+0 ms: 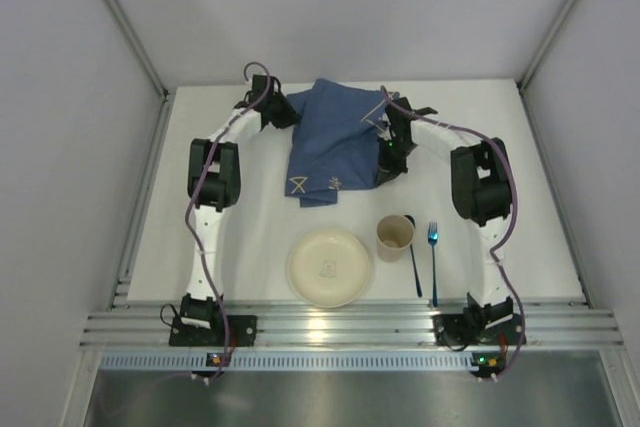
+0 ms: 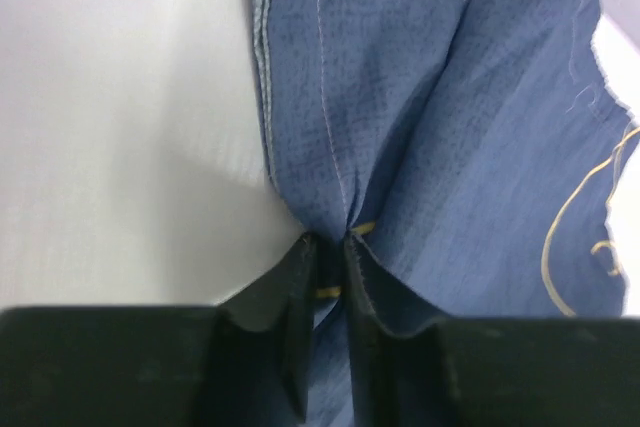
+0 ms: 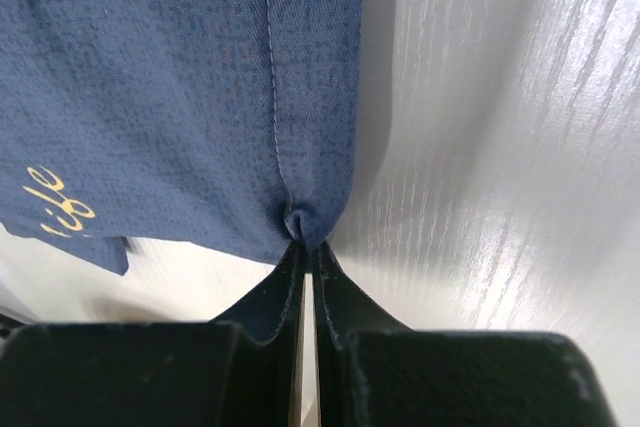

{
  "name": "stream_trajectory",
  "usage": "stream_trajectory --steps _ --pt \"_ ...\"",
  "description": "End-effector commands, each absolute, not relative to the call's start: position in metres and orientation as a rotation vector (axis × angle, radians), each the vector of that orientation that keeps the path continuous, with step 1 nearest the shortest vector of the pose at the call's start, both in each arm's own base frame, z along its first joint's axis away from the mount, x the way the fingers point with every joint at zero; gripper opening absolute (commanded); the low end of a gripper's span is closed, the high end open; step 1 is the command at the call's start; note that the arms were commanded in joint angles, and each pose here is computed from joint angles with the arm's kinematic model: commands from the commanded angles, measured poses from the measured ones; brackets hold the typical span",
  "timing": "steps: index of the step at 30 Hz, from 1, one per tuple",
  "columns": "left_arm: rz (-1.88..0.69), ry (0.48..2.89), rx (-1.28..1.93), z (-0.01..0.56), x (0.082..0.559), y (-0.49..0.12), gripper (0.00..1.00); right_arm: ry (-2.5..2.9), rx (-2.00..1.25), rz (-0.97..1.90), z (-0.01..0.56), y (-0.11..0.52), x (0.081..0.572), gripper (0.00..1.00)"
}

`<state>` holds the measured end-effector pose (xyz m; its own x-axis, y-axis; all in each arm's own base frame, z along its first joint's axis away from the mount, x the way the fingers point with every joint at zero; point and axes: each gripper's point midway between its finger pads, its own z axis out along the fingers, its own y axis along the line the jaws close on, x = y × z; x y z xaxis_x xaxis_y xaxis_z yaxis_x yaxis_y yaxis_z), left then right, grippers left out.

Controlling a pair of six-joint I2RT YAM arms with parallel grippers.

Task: Set the dinner table for one person

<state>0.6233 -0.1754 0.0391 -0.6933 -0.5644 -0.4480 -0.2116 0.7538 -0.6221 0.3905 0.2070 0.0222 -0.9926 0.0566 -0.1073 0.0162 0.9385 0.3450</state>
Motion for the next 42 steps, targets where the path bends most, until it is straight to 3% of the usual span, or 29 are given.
stream_trajectory --steps 1,3,4,12,24,33,34,36,37,38,42 --pt "-0.687 2.416 -0.647 -0.004 0.606 -0.176 0.17 3.012 0.061 0.434 0.013 0.190 0.393 0.00" --pt "-0.677 2.406 -0.652 -0.001 0.609 -0.173 0.01 3.018 0.062 0.431 0.012 0.189 0.393 0.00" --pt "-0.669 2.401 -0.661 0.002 0.610 -0.171 0.00 3.017 0.064 0.430 0.012 0.188 0.394 0.00" --pt "-0.570 2.427 -0.617 0.021 0.610 -0.126 0.00 2.993 0.152 0.433 0.026 0.169 0.401 0.00" --pt "-0.223 2.442 -0.438 0.054 0.600 -0.014 0.00 2.921 0.445 0.277 0.039 0.076 0.393 0.00" --pt "-0.142 2.464 -0.173 0.071 0.587 -0.001 0.00 2.863 0.654 0.067 0.056 0.007 0.386 0.00" --pt "-0.126 2.462 -0.165 0.074 0.586 0.002 0.05 2.864 0.672 0.064 0.057 0.003 0.384 0.00" --pt "-0.083 2.457 -0.194 0.079 0.584 0.012 0.32 2.845 0.684 0.025 0.061 -0.004 0.383 0.00" --pt "-0.093 2.450 -0.211 0.083 0.584 0.011 0.57 2.841 0.683 0.030 0.062 -0.003 0.384 0.00" --pt "-0.124 2.441 -0.245 0.088 0.585 0.008 0.96 2.848 0.679 0.053 0.061 0.000 0.383 0.00" --pt "-0.421 2.432 -0.375 0.102 0.578 -0.034 0.98 2.859 0.673 0.158 0.056 0.015 0.387 0.00"
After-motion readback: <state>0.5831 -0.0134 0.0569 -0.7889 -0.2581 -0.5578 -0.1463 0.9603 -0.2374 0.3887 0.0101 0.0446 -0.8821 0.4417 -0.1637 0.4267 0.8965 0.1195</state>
